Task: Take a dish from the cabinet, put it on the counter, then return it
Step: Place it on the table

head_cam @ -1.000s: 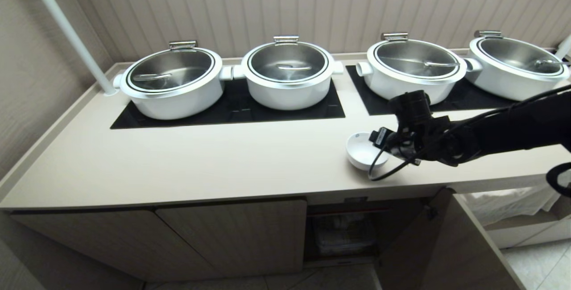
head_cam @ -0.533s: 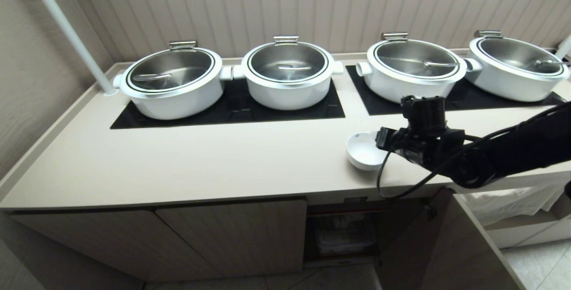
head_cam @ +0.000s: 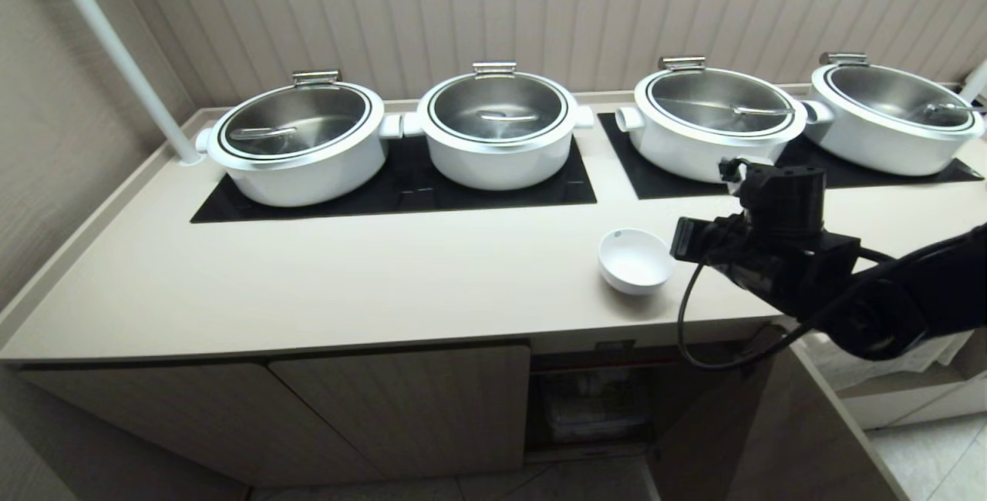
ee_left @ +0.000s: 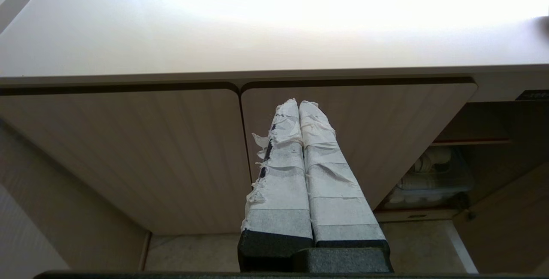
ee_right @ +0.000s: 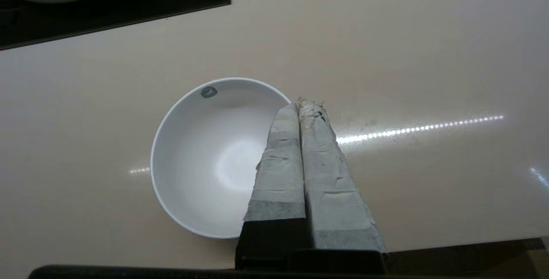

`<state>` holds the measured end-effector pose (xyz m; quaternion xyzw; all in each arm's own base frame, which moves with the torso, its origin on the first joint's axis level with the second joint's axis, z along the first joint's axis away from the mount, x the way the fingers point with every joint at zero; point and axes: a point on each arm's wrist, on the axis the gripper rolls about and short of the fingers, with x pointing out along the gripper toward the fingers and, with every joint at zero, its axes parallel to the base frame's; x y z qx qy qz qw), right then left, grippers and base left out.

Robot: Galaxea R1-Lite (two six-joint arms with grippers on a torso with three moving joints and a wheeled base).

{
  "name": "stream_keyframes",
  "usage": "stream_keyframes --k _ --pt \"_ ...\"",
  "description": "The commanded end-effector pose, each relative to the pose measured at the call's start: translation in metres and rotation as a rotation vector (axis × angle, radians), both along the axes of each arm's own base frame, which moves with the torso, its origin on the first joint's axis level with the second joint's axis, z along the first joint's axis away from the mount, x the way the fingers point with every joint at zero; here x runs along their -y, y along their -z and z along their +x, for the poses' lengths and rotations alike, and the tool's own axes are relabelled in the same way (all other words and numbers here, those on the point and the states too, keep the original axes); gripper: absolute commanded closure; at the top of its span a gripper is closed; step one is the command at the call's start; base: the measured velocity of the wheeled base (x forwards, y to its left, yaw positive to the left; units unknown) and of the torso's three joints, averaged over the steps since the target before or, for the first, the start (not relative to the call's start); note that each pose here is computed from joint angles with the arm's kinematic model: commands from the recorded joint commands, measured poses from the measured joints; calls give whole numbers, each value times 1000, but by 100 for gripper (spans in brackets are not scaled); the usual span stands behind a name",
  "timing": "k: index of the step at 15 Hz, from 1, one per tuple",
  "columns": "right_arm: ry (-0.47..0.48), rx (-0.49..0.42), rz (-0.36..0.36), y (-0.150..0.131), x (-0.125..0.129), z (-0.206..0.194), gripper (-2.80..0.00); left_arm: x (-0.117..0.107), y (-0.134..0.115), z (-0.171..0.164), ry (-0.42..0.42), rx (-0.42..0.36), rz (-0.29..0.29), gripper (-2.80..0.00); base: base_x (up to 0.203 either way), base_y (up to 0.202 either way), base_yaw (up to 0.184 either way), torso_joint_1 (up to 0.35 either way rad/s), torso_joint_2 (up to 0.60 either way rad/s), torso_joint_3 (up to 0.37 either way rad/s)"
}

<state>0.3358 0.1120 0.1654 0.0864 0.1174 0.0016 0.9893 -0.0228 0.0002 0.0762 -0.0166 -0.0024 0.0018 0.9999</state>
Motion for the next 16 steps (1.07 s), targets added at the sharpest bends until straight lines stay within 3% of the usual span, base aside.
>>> stream_keyframes --k 1,3,6,9,13,16 --pt "-1 67 27 -27 8 -23 0 0 0 0 -1 0 -1 0 0 0 0 0 0 0" --pt "-6 69 26 -31 14 -43 0 0 0 0 -1 1 -1 0 0 0 0 0 0 0" --pt "-14 -16 -14 -9 30 -91 0 0 0 0 -1 1 -1 0 0 0 0 0 0 0" --pt "-82 -80 -62 16 49 -158 0 0 0 0 -1 1 -1 0 0 0 0 0 0 0" --pt "-156 -85 -169 46 77 -229 0 0 0 0 -1 0 -1 0 0 0 0 0 0 0" --pt "-158 -110 -191 55 92 -254 0 0 0 0 -1 1 -1 0 0 0 0 0 0 0"
